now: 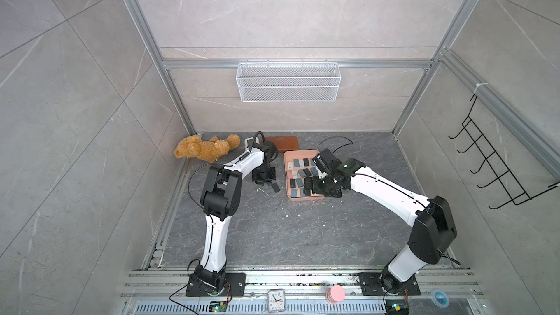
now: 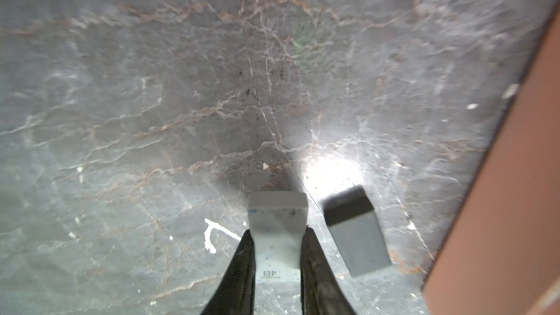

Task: Put the eraser in the storage box
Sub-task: Pick up the eraser from the center of the board, then place the eraser in the storage box.

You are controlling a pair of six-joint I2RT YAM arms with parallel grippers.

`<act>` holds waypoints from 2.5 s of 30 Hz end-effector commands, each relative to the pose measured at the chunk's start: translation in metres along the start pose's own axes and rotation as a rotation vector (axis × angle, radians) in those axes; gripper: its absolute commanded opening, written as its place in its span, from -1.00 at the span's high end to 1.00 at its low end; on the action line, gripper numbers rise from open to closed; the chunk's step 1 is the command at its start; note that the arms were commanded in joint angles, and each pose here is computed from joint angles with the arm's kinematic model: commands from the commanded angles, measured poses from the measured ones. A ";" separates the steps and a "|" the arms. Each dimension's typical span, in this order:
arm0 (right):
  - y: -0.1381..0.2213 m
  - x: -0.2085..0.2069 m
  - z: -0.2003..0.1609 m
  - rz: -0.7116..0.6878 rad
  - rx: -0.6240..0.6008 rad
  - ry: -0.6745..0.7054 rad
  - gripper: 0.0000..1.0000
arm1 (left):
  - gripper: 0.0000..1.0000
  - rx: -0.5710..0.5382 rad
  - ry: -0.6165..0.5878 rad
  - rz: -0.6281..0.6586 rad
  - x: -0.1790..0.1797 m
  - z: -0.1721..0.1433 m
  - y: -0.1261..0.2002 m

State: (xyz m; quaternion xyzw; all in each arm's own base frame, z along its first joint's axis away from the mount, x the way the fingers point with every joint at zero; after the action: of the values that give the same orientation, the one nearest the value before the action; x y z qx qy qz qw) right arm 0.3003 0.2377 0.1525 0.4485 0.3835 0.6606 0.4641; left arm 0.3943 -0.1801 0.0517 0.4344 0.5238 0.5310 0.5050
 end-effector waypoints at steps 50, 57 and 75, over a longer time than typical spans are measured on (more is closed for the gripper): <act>0.040 -0.127 -0.016 -0.021 -0.027 -0.197 -0.99 | 0.75 0.062 -0.011 -0.263 -0.200 -0.067 0.002; 0.036 -0.126 -0.013 -0.006 -0.021 -0.197 -0.99 | 0.75 0.075 -0.011 -0.233 -0.195 -0.071 -0.010; 0.033 -0.128 -0.011 0.010 -0.017 -0.200 -0.99 | 0.58 0.088 -0.016 -0.188 -0.188 -0.078 -0.018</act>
State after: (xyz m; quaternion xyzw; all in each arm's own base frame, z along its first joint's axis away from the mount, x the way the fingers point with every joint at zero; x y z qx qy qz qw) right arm 0.3031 0.1050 0.1556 0.5081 0.3209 0.6163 0.5089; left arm 0.3466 -0.3820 0.0466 0.3967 0.5830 0.4448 0.5522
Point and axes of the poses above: each gripper's point midway between its finger pads, its own y axis back along the fingers, its own x axis along the line the jaws close on, z = x × y, the point moved 1 cm from there along y, back along the fingers, and after that the axes turned 5 degrees about y, right-handed, at the moved point
